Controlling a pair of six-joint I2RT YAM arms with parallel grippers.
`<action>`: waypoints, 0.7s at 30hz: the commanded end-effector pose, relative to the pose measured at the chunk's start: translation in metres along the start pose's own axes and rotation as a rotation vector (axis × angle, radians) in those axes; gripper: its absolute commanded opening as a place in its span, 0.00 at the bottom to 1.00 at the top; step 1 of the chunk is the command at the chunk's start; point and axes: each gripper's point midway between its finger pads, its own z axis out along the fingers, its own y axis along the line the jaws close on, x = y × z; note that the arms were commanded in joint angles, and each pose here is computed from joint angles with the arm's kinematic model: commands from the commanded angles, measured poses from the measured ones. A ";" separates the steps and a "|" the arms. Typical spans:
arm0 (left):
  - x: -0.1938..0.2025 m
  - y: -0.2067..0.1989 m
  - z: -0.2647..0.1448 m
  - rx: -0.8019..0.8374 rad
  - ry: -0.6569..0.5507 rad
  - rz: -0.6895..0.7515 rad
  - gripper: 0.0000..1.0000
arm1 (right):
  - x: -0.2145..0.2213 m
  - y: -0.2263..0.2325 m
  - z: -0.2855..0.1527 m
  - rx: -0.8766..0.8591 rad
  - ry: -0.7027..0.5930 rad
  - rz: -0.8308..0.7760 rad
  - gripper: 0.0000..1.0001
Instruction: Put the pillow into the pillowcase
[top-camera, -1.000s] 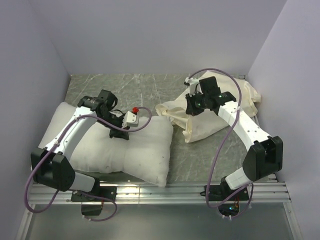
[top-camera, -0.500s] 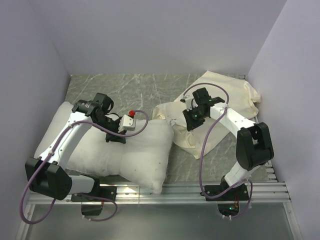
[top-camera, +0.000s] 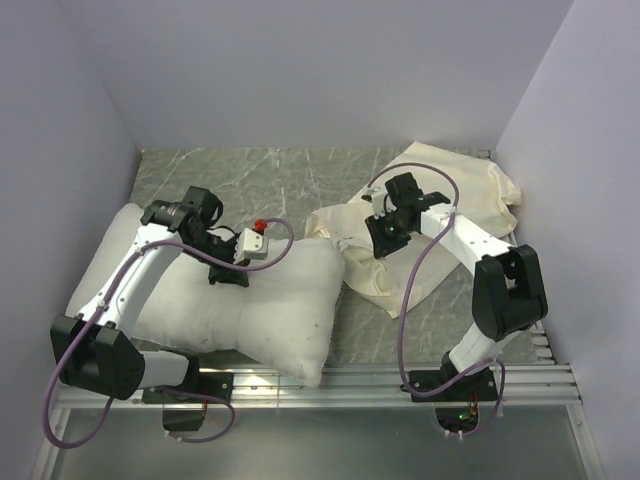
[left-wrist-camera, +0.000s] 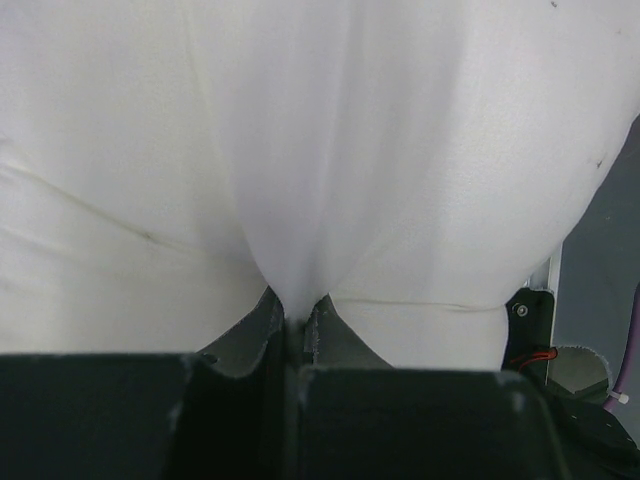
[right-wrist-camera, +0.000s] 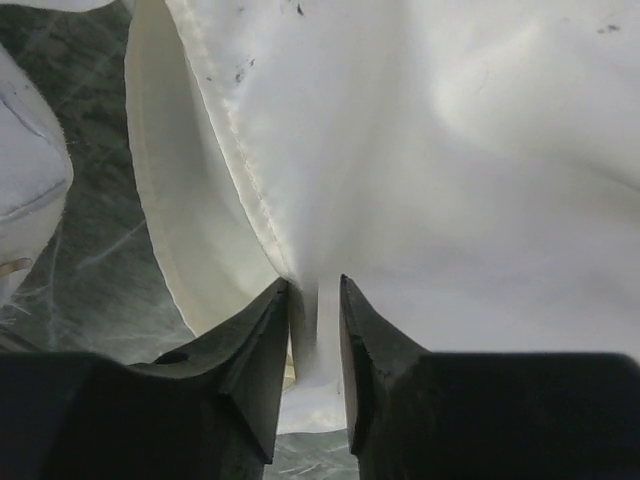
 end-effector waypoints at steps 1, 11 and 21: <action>0.001 -0.004 -0.004 -0.003 -0.004 0.015 0.00 | -0.027 0.000 -0.022 0.022 -0.083 -0.012 0.38; -0.017 -0.004 -0.011 0.009 -0.046 0.052 0.00 | -0.042 0.005 -0.042 0.014 -0.157 -0.015 0.00; -0.062 -0.017 0.002 0.084 -0.109 0.081 0.00 | -0.069 0.031 -0.102 -0.132 -0.427 0.014 0.00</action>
